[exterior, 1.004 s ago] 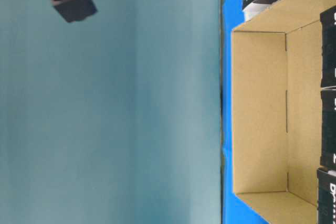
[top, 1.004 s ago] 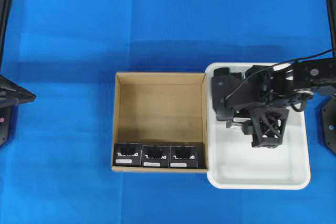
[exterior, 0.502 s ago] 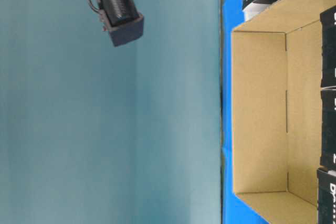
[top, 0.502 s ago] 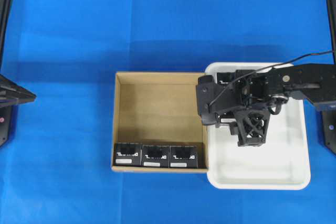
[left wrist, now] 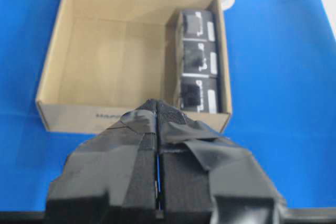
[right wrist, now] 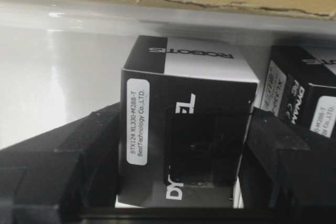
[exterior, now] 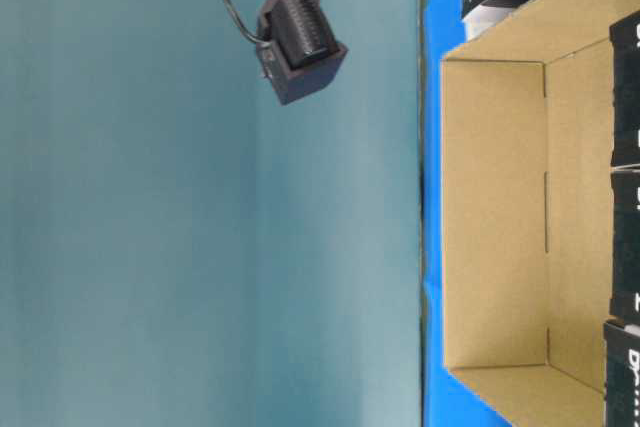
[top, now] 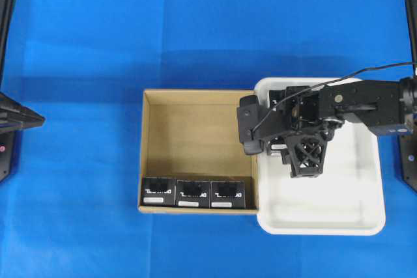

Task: Pick the box from inside the cardboard box.
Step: 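Lower the servo box into the white tray beside the other boxes, then open the right gripper and raise it off the placed box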

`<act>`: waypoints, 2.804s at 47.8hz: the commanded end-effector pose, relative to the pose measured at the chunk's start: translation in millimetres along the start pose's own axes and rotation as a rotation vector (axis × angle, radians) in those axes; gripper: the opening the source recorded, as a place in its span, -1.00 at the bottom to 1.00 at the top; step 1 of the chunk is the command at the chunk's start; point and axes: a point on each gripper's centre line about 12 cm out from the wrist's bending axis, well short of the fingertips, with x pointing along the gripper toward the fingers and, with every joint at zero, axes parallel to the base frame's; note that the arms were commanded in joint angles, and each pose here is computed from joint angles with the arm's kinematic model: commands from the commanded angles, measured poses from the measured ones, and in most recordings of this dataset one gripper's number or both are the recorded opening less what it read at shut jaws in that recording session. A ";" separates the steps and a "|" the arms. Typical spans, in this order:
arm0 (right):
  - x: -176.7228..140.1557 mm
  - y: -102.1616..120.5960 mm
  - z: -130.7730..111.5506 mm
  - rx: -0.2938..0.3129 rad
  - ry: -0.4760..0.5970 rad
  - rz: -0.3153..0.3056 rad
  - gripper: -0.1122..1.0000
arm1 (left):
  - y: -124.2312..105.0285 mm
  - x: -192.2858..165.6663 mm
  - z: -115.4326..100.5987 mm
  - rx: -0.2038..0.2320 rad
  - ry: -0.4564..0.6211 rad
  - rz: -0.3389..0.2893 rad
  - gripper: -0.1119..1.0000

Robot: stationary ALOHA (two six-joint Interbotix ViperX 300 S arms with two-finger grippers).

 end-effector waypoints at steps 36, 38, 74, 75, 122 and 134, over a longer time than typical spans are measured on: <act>0.0 -3.7 3.0 0.026 -0.010 -0.001 0.46 | -0.9 -1.3 11.0 -0.001 -0.025 -0.001 -0.90; 0.0 -3.2 3.1 0.026 -0.010 0.000 0.67 | -1.1 -1.3 11.0 0.000 -0.024 -0.002 -0.90; -90.6 -2.4 26.3 0.086 -0.153 -0.005 0.91 | -0.8 -1.0 10.9 0.004 -0.023 0.000 -0.90; -92.7 -3.3 26.0 0.089 -0.159 -0.007 0.91 | -1.1 -1.0 10.8 0.003 -0.023 -0.002 -0.90; -119.0 -2.5 16.8 0.158 -0.260 -0.015 0.91 | -1.0 -1.3 10.6 0.013 -0.022 -0.001 -0.90; -118.0 -2.7 17.2 0.157 -0.269 -0.017 0.91 | -0.7 -1.1 9.7 0.011 -0.017 0.000 -0.90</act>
